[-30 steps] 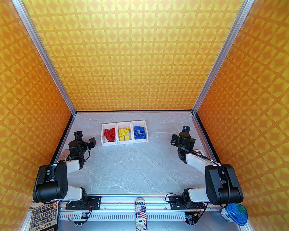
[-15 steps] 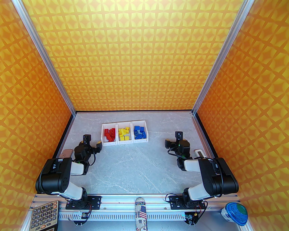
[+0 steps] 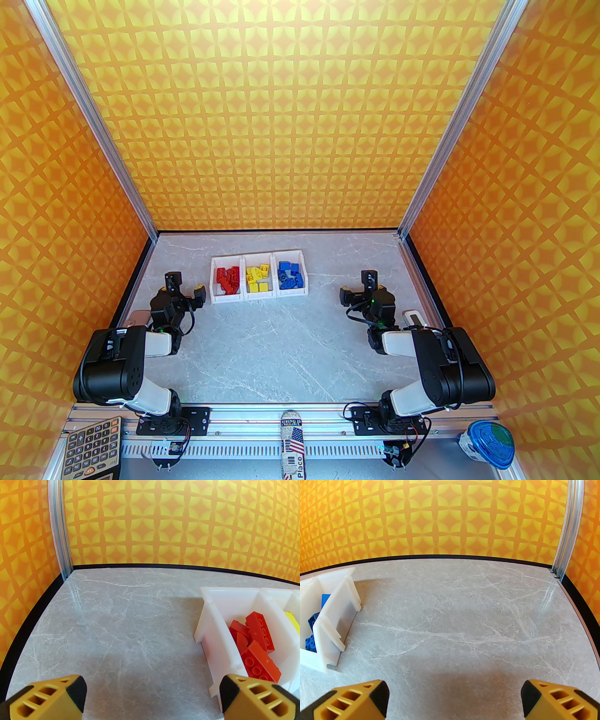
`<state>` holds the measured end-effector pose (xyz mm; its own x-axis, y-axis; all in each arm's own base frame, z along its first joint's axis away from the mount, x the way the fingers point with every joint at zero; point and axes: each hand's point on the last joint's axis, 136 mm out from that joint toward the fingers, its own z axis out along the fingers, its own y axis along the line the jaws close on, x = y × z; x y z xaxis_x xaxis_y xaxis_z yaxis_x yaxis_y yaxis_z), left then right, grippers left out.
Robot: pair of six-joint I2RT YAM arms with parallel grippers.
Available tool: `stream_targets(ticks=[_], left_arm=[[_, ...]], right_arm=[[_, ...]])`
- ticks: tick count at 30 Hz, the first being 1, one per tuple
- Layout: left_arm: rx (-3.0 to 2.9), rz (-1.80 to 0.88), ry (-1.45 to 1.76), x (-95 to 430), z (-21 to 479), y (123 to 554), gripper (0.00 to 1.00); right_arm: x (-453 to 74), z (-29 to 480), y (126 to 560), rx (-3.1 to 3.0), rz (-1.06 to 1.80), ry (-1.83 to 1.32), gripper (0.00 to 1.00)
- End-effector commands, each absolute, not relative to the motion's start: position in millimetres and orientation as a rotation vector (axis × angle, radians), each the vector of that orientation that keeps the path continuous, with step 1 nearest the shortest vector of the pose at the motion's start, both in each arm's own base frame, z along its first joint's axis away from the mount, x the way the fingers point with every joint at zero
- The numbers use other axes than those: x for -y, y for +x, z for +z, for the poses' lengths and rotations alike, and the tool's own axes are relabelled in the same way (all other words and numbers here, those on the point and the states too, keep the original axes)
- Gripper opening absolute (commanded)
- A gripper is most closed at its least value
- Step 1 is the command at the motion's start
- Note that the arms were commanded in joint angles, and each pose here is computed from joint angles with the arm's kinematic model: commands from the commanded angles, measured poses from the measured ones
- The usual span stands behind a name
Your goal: Sort the legos into containers by color
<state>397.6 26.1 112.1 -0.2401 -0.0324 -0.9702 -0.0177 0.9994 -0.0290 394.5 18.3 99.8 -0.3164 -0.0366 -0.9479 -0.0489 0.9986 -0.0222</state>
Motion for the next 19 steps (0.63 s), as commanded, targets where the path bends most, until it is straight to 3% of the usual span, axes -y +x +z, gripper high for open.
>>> stream_targets(ticks=[1, 19], left_arm=[[-1.823, -0.001, -0.065, -30.3, 110.4, 398.0, 0.99], [-1.824, -0.003, -0.062, -29.6, 110.4, 398.1, 0.99]], right_arm=[[-16.3, 110.7, 401.2, -1.855, -0.002, -0.060, 0.98], [-16.5, 111.1, 401.7, -1.856, -0.006, -0.060, 0.99]])
